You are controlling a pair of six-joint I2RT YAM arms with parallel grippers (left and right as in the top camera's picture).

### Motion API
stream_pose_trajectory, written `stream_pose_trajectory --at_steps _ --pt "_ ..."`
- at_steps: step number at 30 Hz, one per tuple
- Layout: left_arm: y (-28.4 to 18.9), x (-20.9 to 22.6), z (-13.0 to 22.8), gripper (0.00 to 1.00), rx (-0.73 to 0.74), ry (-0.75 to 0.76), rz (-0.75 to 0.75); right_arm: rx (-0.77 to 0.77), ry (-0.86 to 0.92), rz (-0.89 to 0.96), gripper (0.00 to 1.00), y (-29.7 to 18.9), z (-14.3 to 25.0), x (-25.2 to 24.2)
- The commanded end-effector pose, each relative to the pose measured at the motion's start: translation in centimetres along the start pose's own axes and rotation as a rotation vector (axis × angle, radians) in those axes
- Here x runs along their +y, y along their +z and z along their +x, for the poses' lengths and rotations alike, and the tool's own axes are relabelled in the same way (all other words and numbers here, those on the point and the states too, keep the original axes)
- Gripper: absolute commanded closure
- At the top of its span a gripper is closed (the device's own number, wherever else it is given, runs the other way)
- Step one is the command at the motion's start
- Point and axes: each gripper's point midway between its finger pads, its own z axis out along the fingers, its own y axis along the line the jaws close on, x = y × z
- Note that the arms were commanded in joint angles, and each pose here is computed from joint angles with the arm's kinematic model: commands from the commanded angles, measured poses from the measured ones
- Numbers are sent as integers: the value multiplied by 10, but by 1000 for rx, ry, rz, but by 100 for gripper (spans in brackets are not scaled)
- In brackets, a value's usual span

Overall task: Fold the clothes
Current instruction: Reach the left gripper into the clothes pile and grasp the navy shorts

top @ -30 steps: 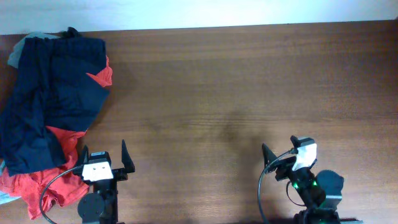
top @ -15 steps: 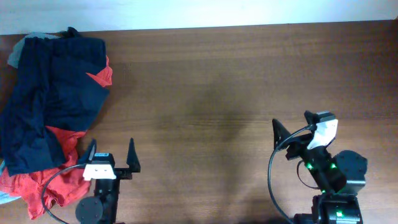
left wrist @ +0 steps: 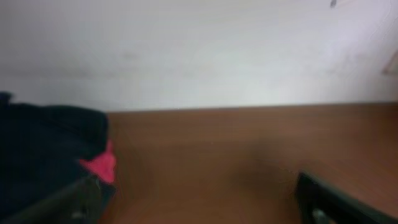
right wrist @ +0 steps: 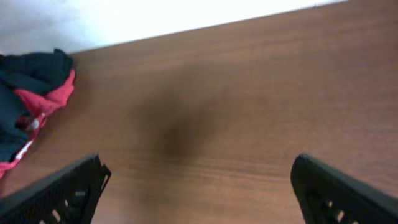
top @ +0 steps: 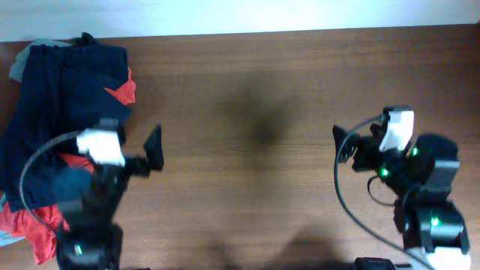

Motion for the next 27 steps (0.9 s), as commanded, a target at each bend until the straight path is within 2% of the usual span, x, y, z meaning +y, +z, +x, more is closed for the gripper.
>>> stream_pose_trajectory --at_steps 1,4,6,10,14,20,27 --pt "24 -16 -18 1 78 -37 129 30 7 -96 2 4 -19 19" --pt "43 -31 -23 1 133 -64 254 65 15 -223 2 9 -28 40" --pt "55 -35 -13 1 180 -91 311 77 19 -256 2 14 -31 43" --pt "67 -43 0 1 214 -114 393 105 11 -249 2 22 -26 39" --pt "82 -39 7 1 219 -112 401 166 35 -109 2 29 -10 13" --pt "118 -5 -6 1 238 -105 241 238 29 -33 2 33 5 -2" --pt "157 69 -8 1 384 -100 -134 283 49 -28 2 38 14 -6"
